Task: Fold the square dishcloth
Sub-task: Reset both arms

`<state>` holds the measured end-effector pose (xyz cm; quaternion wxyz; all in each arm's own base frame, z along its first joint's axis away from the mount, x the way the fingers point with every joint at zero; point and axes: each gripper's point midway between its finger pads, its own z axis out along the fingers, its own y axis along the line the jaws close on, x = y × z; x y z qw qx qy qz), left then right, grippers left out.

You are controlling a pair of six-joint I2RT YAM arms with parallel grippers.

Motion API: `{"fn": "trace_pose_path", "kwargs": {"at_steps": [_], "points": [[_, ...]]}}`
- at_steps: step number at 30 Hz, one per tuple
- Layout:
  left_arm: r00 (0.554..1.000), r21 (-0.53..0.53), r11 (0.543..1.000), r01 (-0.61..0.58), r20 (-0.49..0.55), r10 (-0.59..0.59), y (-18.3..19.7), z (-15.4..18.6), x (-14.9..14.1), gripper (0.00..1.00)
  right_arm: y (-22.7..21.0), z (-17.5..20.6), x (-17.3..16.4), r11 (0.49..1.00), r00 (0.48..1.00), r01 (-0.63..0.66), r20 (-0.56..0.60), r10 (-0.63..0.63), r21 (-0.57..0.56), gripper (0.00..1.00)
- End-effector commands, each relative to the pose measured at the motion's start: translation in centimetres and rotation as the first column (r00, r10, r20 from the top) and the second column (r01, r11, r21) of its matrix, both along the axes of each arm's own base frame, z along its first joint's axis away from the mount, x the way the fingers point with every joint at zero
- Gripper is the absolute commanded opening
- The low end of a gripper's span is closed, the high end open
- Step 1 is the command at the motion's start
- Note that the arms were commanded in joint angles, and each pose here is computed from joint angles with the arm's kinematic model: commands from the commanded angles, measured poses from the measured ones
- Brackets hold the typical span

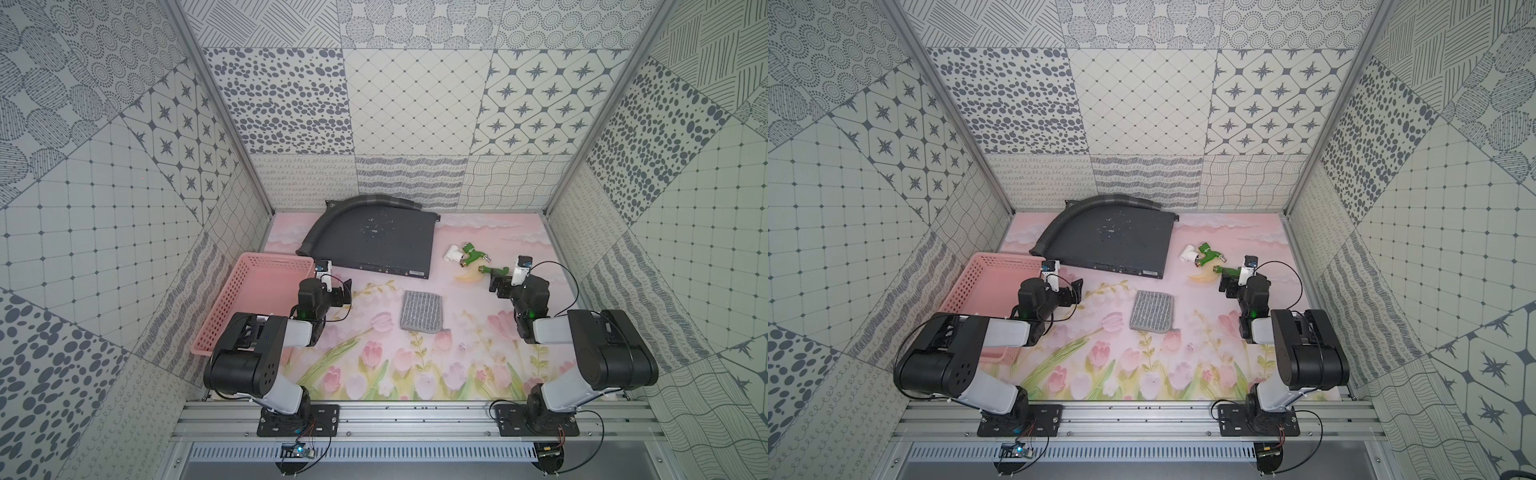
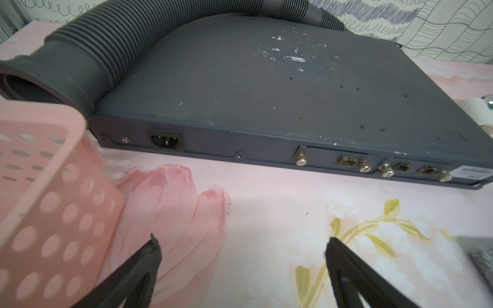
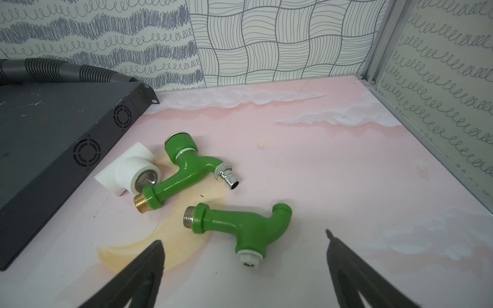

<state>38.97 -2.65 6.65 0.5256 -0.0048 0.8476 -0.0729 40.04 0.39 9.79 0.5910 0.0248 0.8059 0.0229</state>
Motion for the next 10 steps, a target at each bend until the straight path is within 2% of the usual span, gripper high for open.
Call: {"fn": "trace_pose_path", "kwargs": {"at_steps": [1, 10], "points": [[1.000, -0.013, 1.000, -0.019, 0.010, 0.020, 0.44, 0.34, 0.39, 0.99, 0.17, 1.19, 0.52, 1.000, 0.999, -0.012, 0.041, 0.013, -0.010, 0.97], [1.000, -0.012, 1.000, -0.019, 0.010, 0.019, 0.44, 0.34, 0.38, 0.99, 0.20, 1.17, 0.52, 1.000, 0.999, -0.013, 0.040, 0.014, -0.010, 0.97]]}}
